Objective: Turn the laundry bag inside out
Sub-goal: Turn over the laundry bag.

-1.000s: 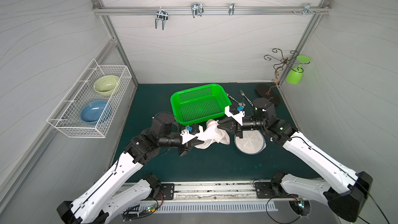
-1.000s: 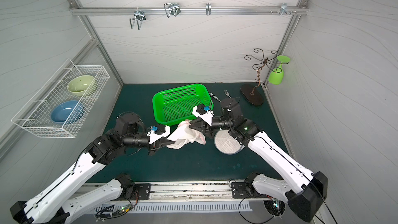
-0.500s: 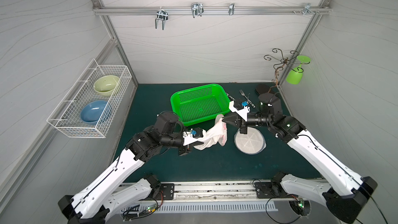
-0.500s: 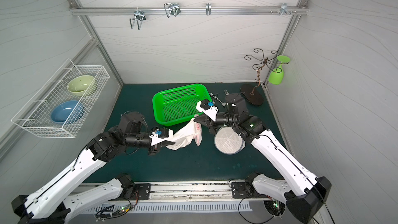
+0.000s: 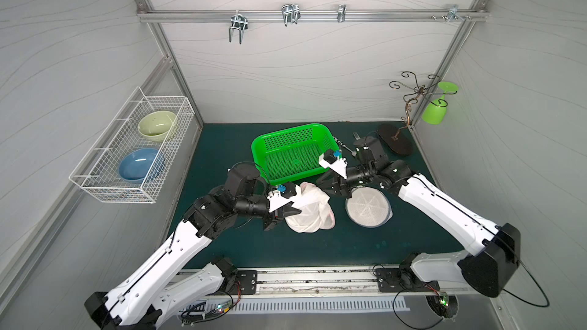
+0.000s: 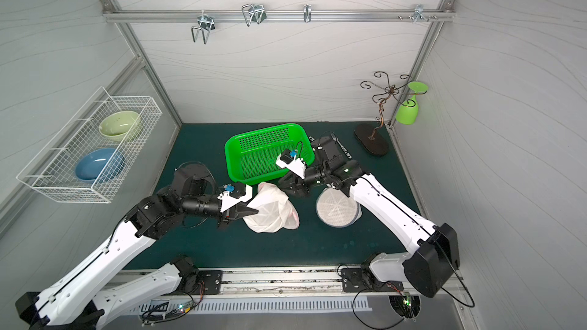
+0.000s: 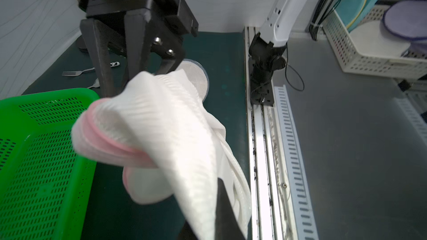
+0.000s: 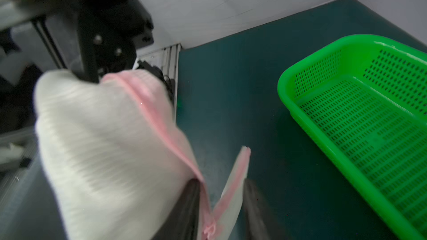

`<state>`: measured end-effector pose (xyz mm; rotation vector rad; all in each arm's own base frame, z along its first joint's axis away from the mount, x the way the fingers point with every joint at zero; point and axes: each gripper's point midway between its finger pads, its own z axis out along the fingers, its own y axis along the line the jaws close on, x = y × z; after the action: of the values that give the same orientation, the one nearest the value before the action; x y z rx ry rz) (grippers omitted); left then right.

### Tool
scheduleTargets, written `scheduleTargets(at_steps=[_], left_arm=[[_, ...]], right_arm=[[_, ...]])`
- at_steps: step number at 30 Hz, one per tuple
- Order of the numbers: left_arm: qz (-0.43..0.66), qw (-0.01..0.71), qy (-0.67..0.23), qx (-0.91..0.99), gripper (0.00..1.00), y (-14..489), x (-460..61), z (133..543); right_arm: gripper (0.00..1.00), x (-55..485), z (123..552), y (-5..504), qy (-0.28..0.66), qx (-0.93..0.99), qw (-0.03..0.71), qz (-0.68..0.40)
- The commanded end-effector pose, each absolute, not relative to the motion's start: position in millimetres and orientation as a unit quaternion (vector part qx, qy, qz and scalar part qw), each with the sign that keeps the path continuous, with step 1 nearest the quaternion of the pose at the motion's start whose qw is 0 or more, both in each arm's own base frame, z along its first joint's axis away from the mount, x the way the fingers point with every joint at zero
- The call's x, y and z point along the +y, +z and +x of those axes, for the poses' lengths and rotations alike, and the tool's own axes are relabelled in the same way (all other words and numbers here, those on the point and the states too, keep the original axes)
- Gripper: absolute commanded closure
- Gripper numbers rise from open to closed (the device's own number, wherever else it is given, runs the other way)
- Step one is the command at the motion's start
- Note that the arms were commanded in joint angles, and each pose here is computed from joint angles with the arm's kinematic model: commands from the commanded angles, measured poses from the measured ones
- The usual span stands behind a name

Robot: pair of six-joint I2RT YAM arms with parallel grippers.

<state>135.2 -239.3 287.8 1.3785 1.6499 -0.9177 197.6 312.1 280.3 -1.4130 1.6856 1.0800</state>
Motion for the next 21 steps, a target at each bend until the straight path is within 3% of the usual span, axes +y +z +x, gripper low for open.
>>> scheduleTargets(at_steps=[1, 6, 8, 14, 21], left_arm=[[0.477, 0.451, -0.408, 0.634, 1.0, 329, -250, 154], [0.37, 0.461, -0.415, 0.692, 1.0, 321, -243, 190], [0.308, 0.461, -0.409, 0.725, 1.0, 316, -238, 209], [0.166, 0.455, -0.448, 0.752, 1.0, 321, -235, 239], [-0.003, 0.395, -0.484, 0.781, 1.0, 325, -230, 265]], right_arm=[[0.52, 289, 215, 309, 0.395, 0.676, 0.399, -0.478], [0.37, 215, 266, 327, 0.284, 0.761, 0.479, -0.332], [0.36, 196, 268, 328, 0.242, 0.772, 0.495, -0.316], [0.38, 230, 198, 340, 0.339, 0.661, 0.498, -0.448], [0.34, 280, 166, 320, 0.321, 0.601, 0.502, -0.533]])
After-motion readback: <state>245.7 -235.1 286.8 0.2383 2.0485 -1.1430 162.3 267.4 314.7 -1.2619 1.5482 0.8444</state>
